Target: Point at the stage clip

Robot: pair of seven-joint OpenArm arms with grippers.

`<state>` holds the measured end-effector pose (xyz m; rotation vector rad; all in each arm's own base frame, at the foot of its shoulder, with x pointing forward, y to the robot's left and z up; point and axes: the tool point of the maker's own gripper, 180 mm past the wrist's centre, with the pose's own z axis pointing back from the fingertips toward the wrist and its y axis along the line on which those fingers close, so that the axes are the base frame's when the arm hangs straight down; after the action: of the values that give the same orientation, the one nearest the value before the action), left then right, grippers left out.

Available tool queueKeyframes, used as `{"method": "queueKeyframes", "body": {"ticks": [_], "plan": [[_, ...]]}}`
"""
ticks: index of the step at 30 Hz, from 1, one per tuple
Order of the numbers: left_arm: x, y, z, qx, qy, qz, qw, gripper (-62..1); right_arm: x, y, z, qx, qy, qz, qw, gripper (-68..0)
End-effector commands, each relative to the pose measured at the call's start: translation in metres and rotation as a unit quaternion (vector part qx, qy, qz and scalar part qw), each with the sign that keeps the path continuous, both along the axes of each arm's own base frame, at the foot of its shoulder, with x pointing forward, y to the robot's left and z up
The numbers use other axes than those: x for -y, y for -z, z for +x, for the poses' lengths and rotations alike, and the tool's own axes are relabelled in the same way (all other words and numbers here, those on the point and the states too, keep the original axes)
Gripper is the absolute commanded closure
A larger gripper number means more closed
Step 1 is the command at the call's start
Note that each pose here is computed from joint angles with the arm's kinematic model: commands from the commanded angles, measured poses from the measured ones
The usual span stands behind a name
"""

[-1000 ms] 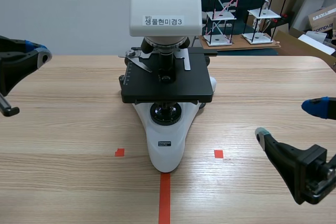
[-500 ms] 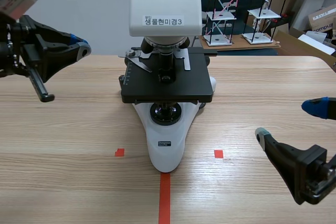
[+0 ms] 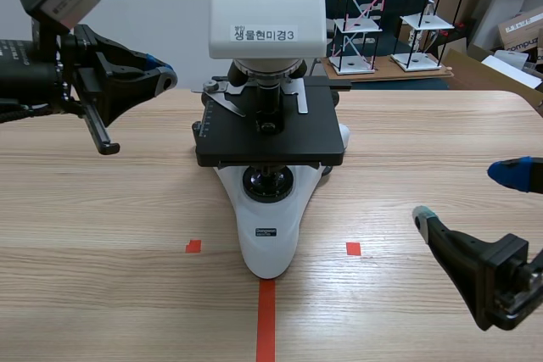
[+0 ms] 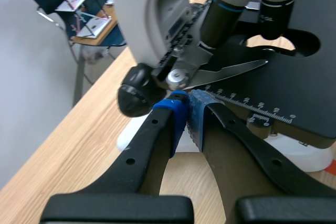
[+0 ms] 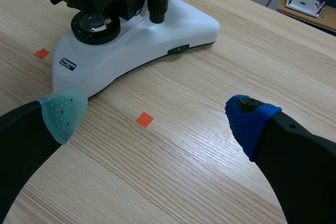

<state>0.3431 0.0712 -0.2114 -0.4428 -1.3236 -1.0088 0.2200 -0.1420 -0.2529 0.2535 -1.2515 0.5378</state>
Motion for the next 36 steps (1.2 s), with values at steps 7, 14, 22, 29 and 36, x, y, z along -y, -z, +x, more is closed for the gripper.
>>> {"method": "queueKeyframes", "body": {"ticks": [7, 14, 22, 29, 36], "plan": [[0.017, -0.011, 0.000, 0.008, 0.021, -0.023, 0.9995, -1.7, 0.001, -0.007, 0.004, 0.015, 0.003, 0.003, 0.9999, -57.8], [0.018, -0.009, -0.001, 0.005, 0.021, -0.023, 0.9995, -1.7, 0.001, -0.007, 0.004, 0.015, 0.003, 0.002, 0.9999, -57.8], [0.018, -0.009, 0.000, 0.005, 0.021, -0.023, 0.9995, -1.7, 0.001, -0.007, 0.004, 0.015, 0.003, 0.002, 0.9999, -57.8], [0.018, -0.008, 0.000, 0.004, 0.020, -0.021, 0.9996, -1.7, 0.001, -0.007, 0.004, 0.015, 0.003, 0.002, 0.9999, -57.8], [0.017, -0.007, 0.000, 0.002, 0.019, -0.017, 0.9997, -1.7, 0.001, -0.007, 0.004, 0.015, 0.003, 0.002, 0.9999, -57.8]]}}
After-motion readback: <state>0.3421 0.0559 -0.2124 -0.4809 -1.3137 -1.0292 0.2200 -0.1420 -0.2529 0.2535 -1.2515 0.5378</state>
